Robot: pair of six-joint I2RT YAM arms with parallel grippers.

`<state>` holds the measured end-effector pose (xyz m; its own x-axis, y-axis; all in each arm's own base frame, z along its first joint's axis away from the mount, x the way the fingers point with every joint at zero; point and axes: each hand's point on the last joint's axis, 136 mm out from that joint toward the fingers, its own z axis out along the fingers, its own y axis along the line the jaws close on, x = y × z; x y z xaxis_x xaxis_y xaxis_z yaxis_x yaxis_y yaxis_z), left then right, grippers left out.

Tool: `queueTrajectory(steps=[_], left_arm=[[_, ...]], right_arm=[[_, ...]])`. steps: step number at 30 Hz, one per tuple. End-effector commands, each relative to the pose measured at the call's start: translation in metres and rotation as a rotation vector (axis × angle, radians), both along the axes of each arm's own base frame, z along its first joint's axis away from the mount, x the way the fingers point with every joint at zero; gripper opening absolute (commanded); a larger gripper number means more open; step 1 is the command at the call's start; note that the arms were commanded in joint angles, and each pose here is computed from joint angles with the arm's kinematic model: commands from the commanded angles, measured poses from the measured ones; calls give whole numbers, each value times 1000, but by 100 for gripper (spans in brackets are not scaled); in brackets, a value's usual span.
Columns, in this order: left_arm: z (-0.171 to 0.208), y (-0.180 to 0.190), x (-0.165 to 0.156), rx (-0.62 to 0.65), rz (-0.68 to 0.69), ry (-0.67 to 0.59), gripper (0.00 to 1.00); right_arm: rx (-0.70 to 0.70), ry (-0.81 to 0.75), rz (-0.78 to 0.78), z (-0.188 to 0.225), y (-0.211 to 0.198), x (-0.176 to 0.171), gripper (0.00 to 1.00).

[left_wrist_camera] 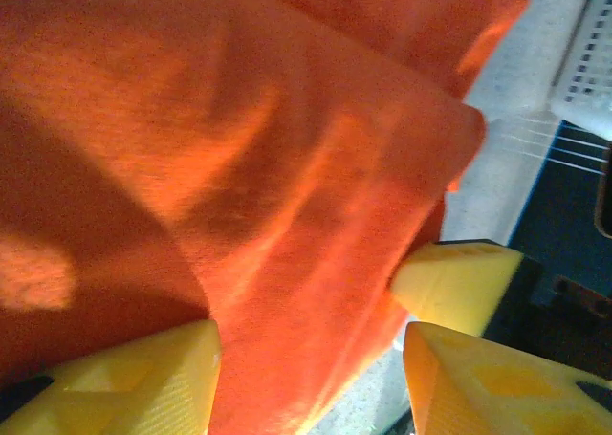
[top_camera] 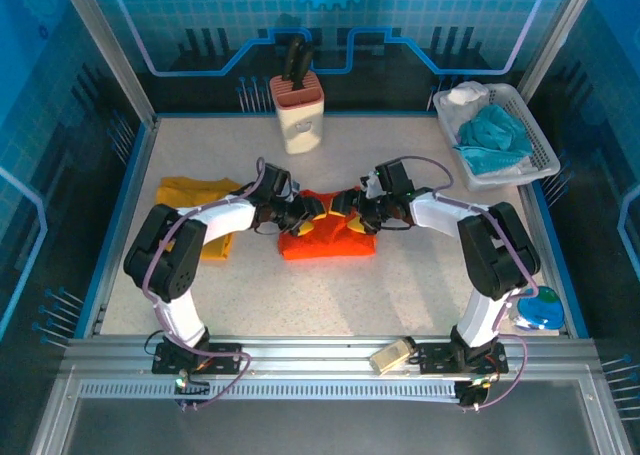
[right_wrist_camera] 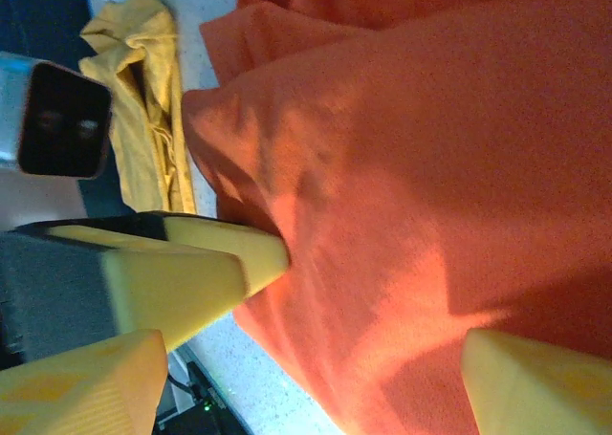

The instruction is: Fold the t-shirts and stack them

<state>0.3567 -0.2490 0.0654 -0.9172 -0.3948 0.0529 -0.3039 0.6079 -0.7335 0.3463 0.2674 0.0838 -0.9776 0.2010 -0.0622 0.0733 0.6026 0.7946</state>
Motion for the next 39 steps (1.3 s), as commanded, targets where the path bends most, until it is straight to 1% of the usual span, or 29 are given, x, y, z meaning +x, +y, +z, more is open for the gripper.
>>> queueTrajectory(steps=[1, 3, 5, 9, 11, 13, 17, 21, 23, 29, 34, 37, 39], left_arm=[[-27, 5, 1, 49, -6, 12, 53], [-29, 8, 0, 46, -14, 25, 53], [-16, 11, 3, 24, -23, 7, 52], [31, 31, 18, 53, -42, -124, 55], [43, 41, 24, 96, -82, -164, 57], [46, 48, 28, 131, -133, -178, 57], [40, 57, 37, 227, -235, -254, 58], [25, 65, 45, 327, -304, -315, 59], [20, 67, 48, 357, -334, -345, 58], [6, 65, 53, 366, -368, -383, 58], [1, 65, 53, 370, -373, -402, 57], [-2, 64, 50, 369, -378, -396, 54], [-2, 64, 48, 368, -381, -395, 48]], right_arm=[[-22, -33, 28, -23, -1, 1, 81], [-21, -49, 35, -17, -5, 3, 81], [-18, -94, 44, 0, -10, 9, 81], [-121, -188, 54, 24, -35, 26, 79], [-170, -216, 73, 30, -44, 33, 77], [-229, -250, 99, 33, -50, 41, 74], [-354, -296, 137, 19, -61, 58, 71], [-403, -317, 176, 1, -61, 69, 67], [-411, -328, 193, -7, -59, 74, 65], [-456, -325, 256, -36, -57, 72, 62], [-430, -342, 266, -40, -55, 67, 60], [-419, -352, 260, -38, -54, 66, 57], [-411, -355, 258, -37, -53, 66, 52]])
